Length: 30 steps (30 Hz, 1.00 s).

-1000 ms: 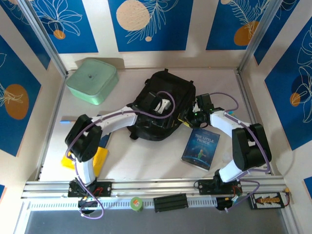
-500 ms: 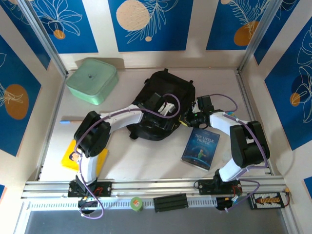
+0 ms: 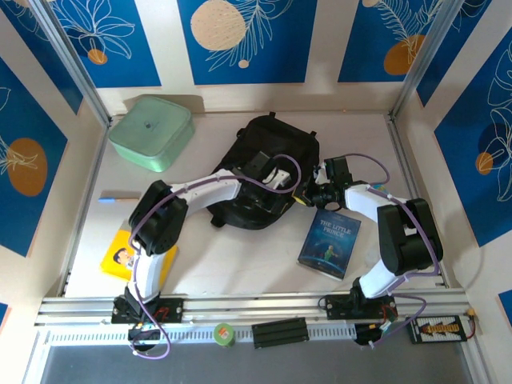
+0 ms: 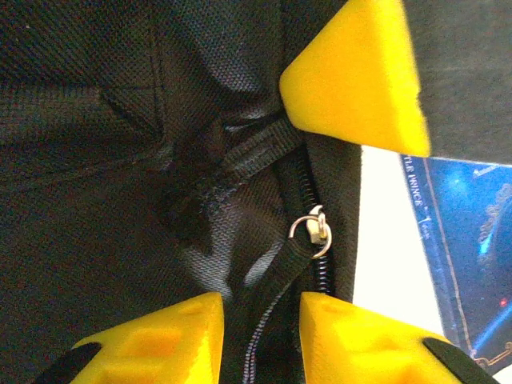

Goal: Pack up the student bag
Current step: Unzip the student bag at the top-center of the table.

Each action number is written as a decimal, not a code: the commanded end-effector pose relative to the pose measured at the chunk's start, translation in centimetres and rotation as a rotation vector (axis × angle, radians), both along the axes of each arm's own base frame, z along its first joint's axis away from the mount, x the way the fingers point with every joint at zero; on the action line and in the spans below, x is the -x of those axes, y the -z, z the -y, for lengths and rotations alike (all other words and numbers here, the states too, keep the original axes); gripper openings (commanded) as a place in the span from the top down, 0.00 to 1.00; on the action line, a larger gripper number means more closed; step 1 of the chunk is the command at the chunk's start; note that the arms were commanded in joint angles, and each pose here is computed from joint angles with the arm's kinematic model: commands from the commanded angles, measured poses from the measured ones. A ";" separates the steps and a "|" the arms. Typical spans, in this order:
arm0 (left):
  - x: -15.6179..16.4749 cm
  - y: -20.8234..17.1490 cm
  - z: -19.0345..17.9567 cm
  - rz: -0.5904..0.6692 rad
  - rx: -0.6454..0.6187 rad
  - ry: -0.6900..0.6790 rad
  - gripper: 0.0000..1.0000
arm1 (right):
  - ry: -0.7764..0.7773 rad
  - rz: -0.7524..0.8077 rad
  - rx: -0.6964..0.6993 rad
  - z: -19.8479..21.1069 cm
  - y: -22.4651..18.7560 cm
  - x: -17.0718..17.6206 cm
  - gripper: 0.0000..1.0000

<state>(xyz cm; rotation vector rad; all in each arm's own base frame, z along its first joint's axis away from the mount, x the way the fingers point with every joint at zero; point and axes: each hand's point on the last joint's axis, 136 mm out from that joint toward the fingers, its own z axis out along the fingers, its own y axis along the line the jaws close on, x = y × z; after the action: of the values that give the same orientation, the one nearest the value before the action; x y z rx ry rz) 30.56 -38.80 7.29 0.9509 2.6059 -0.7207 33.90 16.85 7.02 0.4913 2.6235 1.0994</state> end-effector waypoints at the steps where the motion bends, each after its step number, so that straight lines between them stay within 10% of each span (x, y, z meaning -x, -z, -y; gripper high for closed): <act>1: 0.5 0.8 0.0 0.002 -0.050 0.056 0.69 | -0.008 -0.022 -0.034 -0.3 0.0 0.5 0.91; 21: 0.6 -2.6 -1.8 0.053 -0.115 0.052 1.00 | 0.041 -0.003 0.014 0.3 -0.1 -0.7 0.90; 30: 1.1 -4.0 -2.0 0.030 -0.104 0.033 1.00 | 0.035 0.019 -0.029 -1.0 -1.5 -1.0 0.57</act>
<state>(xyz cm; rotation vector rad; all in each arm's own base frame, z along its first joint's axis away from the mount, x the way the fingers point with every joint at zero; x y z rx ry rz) 29.89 -36.99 9.20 1.0389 2.6365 -0.5852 34.32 17.28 7.34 0.5334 2.6034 1.1076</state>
